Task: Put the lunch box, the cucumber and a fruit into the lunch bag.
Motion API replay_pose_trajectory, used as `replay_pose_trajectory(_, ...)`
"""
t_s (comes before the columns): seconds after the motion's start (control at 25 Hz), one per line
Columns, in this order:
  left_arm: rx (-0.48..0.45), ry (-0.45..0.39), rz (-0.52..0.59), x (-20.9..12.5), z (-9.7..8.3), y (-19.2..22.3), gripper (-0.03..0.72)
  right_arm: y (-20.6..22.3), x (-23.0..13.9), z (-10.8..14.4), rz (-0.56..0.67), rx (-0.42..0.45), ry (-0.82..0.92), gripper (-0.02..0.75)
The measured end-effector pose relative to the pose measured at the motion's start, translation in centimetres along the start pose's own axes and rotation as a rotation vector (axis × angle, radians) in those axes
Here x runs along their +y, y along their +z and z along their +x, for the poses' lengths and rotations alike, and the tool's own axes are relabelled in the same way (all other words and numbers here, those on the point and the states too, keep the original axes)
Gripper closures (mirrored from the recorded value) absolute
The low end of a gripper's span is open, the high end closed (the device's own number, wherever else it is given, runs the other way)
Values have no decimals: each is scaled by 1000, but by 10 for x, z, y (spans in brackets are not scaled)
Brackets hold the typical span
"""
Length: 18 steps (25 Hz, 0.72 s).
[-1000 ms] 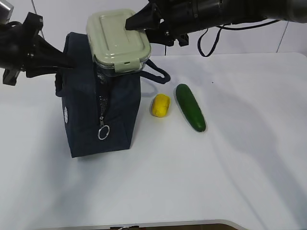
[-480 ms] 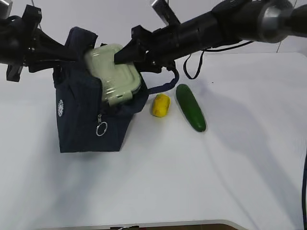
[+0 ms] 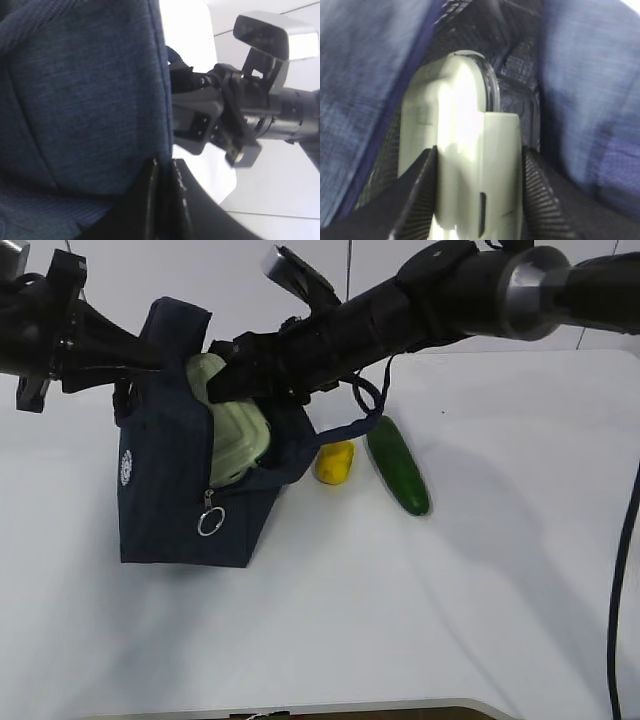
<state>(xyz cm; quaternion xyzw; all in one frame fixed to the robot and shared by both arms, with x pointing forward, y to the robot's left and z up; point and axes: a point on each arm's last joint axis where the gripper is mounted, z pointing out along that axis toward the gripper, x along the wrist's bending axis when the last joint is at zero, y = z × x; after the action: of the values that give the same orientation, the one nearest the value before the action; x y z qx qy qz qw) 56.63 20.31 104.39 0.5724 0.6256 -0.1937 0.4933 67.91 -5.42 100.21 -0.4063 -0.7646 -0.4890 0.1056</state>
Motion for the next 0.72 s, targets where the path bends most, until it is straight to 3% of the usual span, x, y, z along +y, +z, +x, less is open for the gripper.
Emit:
replay_pose_trajectory(0.48, -11, 0, 14, -2, -1, 1, 683, 19, -1, 5, -47, -70, -63, 360)
replay_pose_trajectory(0.72, -10, 0, 12, -1, -1, 1, 683, 19, 0, 6, -53, -52, -49, 299)
